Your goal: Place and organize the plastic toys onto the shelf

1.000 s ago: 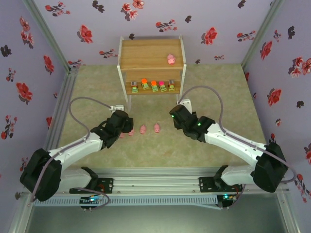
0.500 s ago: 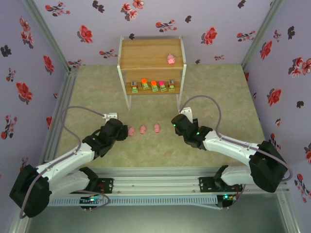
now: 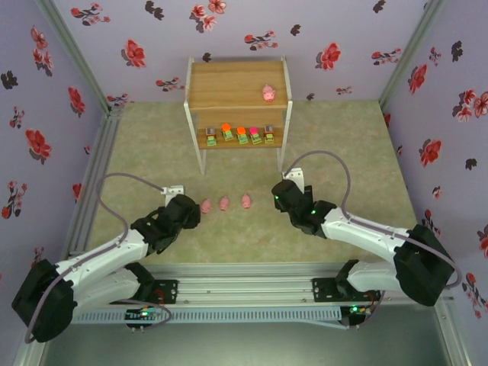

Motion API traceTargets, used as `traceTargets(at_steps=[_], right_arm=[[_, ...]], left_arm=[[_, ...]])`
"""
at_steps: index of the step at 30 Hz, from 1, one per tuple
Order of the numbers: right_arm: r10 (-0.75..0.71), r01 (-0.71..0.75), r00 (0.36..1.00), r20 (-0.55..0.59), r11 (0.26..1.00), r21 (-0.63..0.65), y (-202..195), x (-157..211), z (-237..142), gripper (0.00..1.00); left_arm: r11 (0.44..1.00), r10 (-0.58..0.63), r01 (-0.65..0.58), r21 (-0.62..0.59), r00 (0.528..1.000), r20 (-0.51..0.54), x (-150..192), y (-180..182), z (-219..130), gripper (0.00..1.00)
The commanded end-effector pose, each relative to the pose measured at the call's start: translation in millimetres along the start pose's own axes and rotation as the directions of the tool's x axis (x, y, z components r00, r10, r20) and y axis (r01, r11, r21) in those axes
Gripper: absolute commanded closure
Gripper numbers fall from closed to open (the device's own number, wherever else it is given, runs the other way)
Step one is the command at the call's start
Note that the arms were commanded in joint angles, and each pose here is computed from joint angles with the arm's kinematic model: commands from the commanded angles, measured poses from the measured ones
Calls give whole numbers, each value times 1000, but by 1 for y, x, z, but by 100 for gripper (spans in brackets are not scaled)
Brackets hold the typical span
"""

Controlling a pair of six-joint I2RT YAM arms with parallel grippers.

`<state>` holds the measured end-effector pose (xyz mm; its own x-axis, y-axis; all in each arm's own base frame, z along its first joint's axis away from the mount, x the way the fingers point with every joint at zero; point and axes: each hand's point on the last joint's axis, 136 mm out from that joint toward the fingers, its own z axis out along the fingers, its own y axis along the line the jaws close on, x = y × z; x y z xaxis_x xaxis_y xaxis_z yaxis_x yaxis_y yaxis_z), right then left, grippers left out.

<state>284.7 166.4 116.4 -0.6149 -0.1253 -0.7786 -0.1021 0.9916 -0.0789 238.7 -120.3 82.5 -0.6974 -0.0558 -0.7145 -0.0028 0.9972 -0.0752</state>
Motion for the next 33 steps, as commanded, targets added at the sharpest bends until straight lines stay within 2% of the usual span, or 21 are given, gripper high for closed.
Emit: traceTargets(at_steps=[1, 11, 19, 27, 33], right_arm=[[48, -48, 999, 8, 999, 15, -9, -2, -1, 43], [84, -84, 996, -22, 996, 1, -12, -1, 2, 43], [100, -100, 994, -38, 995, -1, -15, 1, 3, 43], [107, -107, 993, -45, 994, -9, -14, 1, 3, 43], [110, -110, 993, -49, 994, -8, -15, 2, 3, 43]], left_arm=[[998, -28, 27, -52, 1000, -7, 12, 12, -2, 26], [992, -68, 70, -107, 998, 19, 11, 29, -17, 26], [991, -46, 43, -130, 999, -22, 15, 26, -11, 25], [992, -55, 50, -115, 998, -42, 14, 22, -4, 23], [998, -53, 50, -42, 995, -81, 10, 6, 8, 23]])
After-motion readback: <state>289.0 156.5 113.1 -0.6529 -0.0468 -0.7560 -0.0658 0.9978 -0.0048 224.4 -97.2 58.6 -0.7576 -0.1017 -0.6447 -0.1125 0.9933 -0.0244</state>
